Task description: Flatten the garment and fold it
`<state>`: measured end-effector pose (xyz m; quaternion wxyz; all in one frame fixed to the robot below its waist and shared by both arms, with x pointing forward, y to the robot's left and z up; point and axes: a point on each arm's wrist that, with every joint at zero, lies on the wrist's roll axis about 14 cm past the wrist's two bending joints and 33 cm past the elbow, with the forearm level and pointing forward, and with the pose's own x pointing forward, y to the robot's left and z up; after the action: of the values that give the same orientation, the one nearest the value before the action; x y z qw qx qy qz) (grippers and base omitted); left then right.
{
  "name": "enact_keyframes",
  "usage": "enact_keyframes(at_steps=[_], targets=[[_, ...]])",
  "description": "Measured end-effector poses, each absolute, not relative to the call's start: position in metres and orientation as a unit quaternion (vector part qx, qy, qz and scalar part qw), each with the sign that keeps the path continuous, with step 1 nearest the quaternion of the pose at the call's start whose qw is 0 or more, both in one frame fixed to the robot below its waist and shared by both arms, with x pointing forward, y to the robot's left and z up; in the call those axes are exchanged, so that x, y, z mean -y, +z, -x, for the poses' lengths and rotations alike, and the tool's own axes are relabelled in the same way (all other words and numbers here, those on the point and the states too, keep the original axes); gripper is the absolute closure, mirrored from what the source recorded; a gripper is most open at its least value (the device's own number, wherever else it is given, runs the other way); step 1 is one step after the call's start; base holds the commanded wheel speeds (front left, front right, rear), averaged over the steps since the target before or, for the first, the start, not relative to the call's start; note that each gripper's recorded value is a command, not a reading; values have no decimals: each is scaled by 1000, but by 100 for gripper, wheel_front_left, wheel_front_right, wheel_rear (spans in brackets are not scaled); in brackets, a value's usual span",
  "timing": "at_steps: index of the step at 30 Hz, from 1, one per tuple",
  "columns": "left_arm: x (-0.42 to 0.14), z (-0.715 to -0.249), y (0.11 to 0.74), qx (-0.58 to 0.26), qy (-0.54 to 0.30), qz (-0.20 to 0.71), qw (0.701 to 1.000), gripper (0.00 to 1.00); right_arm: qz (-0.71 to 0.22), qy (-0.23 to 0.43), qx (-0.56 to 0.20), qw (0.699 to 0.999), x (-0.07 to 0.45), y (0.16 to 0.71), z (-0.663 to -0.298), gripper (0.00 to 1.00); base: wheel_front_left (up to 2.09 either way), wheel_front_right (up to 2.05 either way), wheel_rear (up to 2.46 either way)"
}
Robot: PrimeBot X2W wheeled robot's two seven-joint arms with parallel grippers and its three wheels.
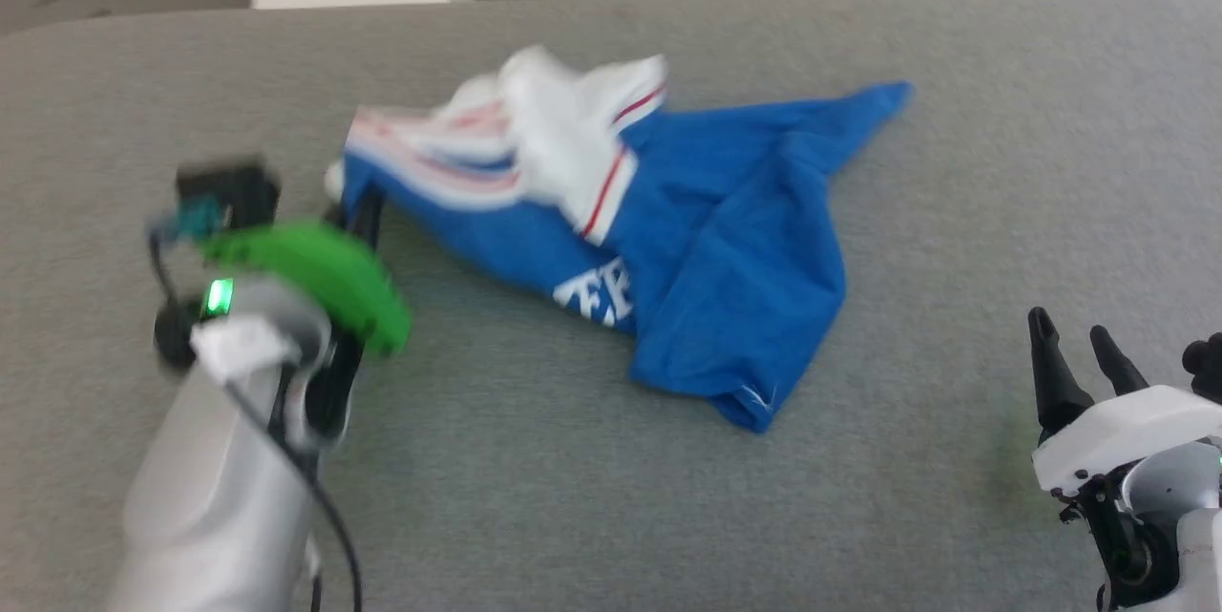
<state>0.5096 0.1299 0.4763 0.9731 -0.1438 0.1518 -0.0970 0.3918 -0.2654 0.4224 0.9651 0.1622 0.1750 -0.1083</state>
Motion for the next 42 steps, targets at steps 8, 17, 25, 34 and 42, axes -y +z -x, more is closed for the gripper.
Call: enact_keyframes(at_steps=[8,17,25,34,42], targets=[[-193,-383,388,-292,23,198,935,94,-165,-60,-152,973,235,443,-409,0,0,0,0],[-239,-393,483,-57,68,168,982,0,-142,19,-134,981,186,472,-428,0,0,0,0],[-259,-376,502,20,104,102,989,0,-62,217,-194,955,52,484,-448,0,0,0,0],[-257,-377,513,55,121,105,986,0,77,345,-275,894,-44,452,-465,0,0,0,0],[-274,-372,495,32,143,88,985,0,135,377,-332,854,-71,400,-473,0,0,0,0]])
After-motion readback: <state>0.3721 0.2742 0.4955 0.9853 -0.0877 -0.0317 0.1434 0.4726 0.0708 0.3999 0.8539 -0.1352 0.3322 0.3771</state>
